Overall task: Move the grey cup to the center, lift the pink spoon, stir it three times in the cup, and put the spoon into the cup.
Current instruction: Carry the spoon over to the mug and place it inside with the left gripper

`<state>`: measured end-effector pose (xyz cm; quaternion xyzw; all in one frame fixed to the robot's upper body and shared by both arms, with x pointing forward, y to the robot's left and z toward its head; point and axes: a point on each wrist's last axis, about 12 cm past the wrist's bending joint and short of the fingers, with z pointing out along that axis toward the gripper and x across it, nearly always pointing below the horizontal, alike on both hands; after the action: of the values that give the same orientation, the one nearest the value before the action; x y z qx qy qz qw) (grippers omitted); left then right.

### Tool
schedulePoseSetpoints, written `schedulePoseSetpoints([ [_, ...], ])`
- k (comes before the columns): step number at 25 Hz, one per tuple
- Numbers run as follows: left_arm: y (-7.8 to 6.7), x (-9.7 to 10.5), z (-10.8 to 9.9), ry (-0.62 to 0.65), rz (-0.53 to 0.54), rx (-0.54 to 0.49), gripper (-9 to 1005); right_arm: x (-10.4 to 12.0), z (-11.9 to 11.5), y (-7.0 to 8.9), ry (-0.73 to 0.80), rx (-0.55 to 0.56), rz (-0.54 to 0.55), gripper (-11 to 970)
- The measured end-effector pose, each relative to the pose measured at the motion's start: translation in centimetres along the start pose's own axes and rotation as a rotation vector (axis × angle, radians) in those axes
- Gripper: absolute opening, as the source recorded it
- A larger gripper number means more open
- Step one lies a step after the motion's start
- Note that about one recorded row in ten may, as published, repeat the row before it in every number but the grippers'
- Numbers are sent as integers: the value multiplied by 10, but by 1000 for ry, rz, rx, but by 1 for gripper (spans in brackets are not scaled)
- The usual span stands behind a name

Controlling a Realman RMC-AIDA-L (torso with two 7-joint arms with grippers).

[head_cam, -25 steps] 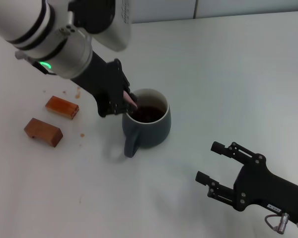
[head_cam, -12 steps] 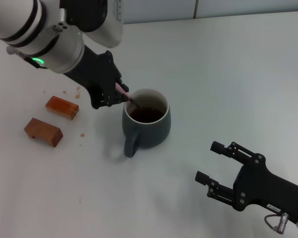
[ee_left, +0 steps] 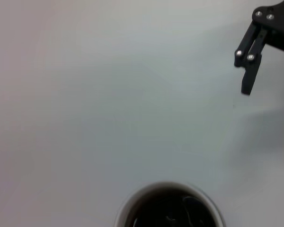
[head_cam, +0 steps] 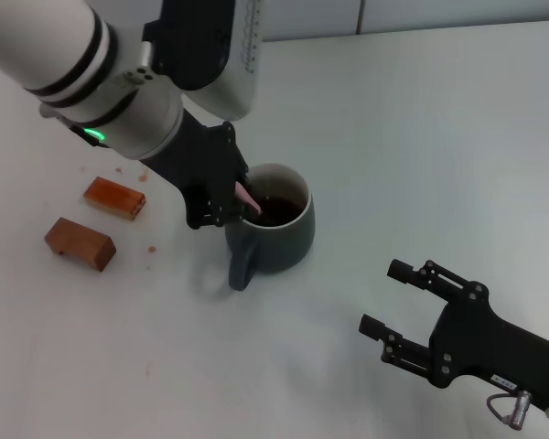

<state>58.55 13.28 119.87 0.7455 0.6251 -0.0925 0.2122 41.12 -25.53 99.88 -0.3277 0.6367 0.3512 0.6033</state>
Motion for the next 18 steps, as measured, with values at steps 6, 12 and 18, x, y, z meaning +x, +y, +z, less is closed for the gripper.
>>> schedulePoseSetpoints([
  [6,12,17,-11,29,-52,-77,162,0,0,0,1,-2,-2,754],
  [12,10,6,-6,-44,-52,-47,164,-1,1,-1,1,-3,-5,754],
  [18,8,9,-10,-188,-99,-42,166,-1,0,-2,2,-3,-8,754],
])
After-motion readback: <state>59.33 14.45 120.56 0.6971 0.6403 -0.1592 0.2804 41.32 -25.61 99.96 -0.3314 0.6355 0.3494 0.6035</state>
